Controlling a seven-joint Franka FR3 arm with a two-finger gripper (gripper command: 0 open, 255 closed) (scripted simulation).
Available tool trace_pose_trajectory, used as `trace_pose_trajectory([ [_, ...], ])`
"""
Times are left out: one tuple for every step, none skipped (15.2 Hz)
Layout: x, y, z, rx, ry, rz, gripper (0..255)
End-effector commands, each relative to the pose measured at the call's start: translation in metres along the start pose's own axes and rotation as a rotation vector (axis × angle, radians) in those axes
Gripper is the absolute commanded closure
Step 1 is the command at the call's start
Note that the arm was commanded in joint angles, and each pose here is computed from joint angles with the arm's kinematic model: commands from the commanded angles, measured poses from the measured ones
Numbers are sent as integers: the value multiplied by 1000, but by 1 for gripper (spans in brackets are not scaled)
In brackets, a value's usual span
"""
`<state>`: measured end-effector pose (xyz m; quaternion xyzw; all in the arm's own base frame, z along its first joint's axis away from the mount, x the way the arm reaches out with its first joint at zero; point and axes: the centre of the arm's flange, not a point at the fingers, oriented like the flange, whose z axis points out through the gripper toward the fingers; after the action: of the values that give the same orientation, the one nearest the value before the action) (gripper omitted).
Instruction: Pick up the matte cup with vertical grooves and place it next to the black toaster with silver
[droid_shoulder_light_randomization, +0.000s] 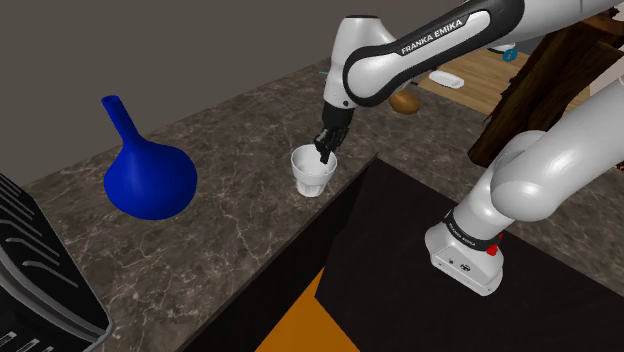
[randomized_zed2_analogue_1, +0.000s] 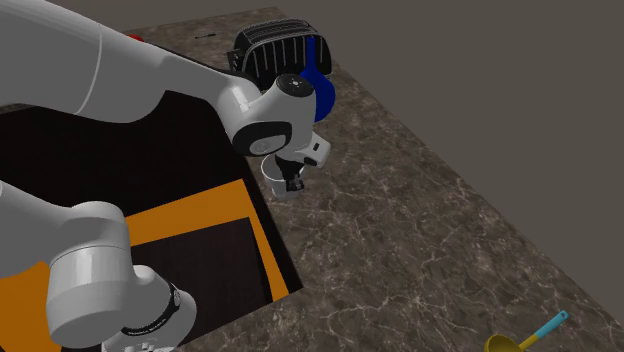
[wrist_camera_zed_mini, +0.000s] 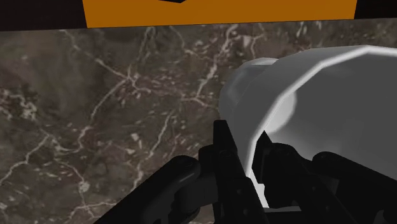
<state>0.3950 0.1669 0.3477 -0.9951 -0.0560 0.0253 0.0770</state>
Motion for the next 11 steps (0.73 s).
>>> trace_pose_trajectory([
  [0, 0, 0, 0, -1, 0, 255],
  [0, 0, 0, 0, -1, 0, 255],
  [0, 0, 0, 0, -1, 0, 255],
  [0, -1, -5, 0, -1, 0, 255],
  [-1, -2, -10, 0, -1, 0, 255],
  [-1, -3, -15, 0, -1, 0, 255],
  [-1, -3, -20, 0, -1, 0, 255],
  [-1, -4, -26, 0, -1, 0, 255],
  [-1, -5, -31, 0, -1, 0, 255],
  [-2, -6, -36, 0, -1, 0, 255],
  [-2, -7, -41, 0, -1, 0, 255],
])
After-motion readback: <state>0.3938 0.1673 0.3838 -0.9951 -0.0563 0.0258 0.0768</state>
